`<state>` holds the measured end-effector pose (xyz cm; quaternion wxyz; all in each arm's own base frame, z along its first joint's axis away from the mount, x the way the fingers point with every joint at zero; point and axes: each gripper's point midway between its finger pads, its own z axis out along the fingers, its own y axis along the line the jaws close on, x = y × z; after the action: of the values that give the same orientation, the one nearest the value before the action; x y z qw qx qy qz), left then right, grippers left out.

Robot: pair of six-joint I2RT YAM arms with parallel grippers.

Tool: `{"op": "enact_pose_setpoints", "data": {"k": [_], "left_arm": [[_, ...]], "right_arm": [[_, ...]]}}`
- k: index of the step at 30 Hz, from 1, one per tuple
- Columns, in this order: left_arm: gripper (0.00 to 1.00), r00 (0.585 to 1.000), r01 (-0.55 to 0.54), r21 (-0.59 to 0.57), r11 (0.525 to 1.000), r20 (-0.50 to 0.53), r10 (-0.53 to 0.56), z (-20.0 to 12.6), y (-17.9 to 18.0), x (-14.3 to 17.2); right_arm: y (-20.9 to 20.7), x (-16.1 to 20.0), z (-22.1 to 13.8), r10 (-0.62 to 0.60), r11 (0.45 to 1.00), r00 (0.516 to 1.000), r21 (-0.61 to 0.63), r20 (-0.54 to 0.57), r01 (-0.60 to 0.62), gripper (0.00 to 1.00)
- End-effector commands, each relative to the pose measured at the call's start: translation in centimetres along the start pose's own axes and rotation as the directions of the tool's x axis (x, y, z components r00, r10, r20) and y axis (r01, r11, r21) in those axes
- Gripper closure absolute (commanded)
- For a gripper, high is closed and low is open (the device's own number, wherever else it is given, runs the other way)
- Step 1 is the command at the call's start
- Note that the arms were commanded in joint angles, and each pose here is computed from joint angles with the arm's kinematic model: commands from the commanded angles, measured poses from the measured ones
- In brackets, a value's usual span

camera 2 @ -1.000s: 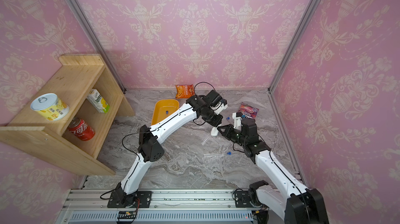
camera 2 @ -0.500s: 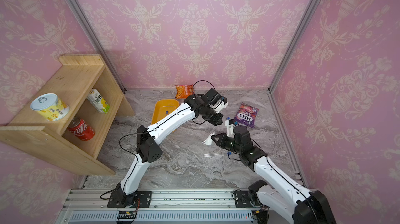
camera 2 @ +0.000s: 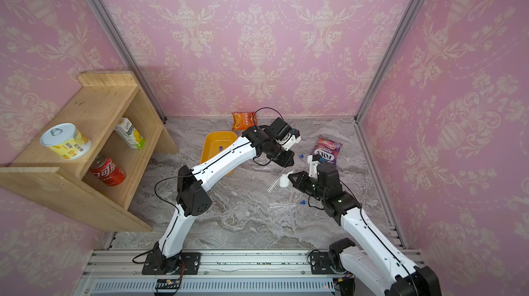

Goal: Wipe the exteriors of test tubes
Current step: Wipe the dirt from the test tube.

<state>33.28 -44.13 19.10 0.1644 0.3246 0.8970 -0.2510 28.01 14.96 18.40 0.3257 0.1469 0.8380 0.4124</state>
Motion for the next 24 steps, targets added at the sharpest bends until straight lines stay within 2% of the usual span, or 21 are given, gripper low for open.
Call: {"op": "enact_pose_setpoints", "data": {"k": [1, 13, 24], "left_arm": [[0.83, 0.999, 0.012, 0.043, 0.999, 0.045, -0.014, -2.0, -1.1, -0.8], [0.83, 0.999, 0.012, 0.049, 0.999, 0.048, -0.014, -2.1, -1.3, -0.9], [0.83, 0.998, 0.021, 0.074, 0.997, 0.062, -0.026, -2.7, -1.9, -1.0]], "right_arm": [[0.7, -0.7, -0.6, -0.027, 0.999, 0.999, -0.023, -0.018, 0.027, 1.00], [0.3, 2.6, 0.0, -0.001, 0.999, 0.997, -0.052, -0.078, -0.003, 1.00], [1.6, -0.7, -1.5, -0.038, 0.999, 0.999, -0.020, -0.011, 0.038, 1.00]]}}
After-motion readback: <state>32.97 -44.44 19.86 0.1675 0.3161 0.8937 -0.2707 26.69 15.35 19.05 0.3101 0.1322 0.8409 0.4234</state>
